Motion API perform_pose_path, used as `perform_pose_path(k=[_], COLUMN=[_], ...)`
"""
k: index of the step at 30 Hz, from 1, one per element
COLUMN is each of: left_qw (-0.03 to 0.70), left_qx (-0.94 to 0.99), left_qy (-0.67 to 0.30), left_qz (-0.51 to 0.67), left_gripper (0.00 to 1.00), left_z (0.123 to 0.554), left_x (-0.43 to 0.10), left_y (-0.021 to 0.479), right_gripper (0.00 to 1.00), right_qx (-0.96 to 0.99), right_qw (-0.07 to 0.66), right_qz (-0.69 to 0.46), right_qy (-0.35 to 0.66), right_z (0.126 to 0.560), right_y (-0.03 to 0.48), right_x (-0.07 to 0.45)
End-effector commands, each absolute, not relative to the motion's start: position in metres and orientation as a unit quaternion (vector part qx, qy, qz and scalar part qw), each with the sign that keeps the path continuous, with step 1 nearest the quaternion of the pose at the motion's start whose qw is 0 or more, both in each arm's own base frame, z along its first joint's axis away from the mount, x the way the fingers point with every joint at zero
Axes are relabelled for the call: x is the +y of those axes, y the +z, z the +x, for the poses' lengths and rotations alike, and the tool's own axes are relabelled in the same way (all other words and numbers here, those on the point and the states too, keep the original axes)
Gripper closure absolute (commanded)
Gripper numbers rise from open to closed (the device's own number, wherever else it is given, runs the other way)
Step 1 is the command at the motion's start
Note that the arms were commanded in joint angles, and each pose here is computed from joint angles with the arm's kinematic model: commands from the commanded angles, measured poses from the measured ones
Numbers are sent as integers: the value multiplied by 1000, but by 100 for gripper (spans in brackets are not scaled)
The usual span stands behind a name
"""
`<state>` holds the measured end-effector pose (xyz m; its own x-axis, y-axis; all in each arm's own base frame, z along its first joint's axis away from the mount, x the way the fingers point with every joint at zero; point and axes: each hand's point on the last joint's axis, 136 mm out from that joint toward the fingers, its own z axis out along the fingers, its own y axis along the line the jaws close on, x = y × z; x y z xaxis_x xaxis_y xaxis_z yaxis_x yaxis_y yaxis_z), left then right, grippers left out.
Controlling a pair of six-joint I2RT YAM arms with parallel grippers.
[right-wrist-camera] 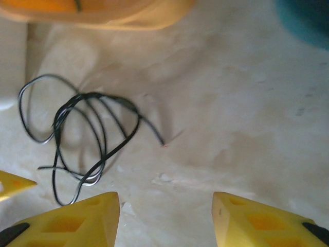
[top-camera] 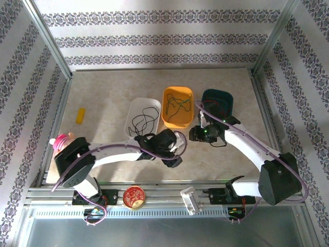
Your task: Untangle the cables
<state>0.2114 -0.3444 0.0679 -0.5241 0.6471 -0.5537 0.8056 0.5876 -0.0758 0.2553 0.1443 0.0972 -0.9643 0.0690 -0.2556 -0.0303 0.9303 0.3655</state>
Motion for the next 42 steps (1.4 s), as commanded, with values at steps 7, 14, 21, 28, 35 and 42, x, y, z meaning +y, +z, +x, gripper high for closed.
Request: perform_pose_path(k=[7,14,21,28,35,42], left_qw=[315,346,399,394,385,393], left_qx=[853,840,808,782,788,774], left_qy=[-60,-116,-285,-385,-389,-413], left_qz=[412,402,328,292,282,276], left_gripper=[57,100,100,100,100,100], left_z=[259,262,267,263,261,256], left_x=[-347,-365,-358,-349,-347,-349], left_y=[54,93,189,229,221,235], right_gripper=[50,50,50,50,50,51], right_qx=[967,968,961,938,893,892], right_qw=[151,148,152,173,237,234], right_qz=[36,37,18,-61,-94,-78], right_qy=[200,200,229,294,370,380], right_z=[252,247,249,241,240,249], right_y=[110,106,113,136,177,168], right_x=[127,126,138,181,206,212])
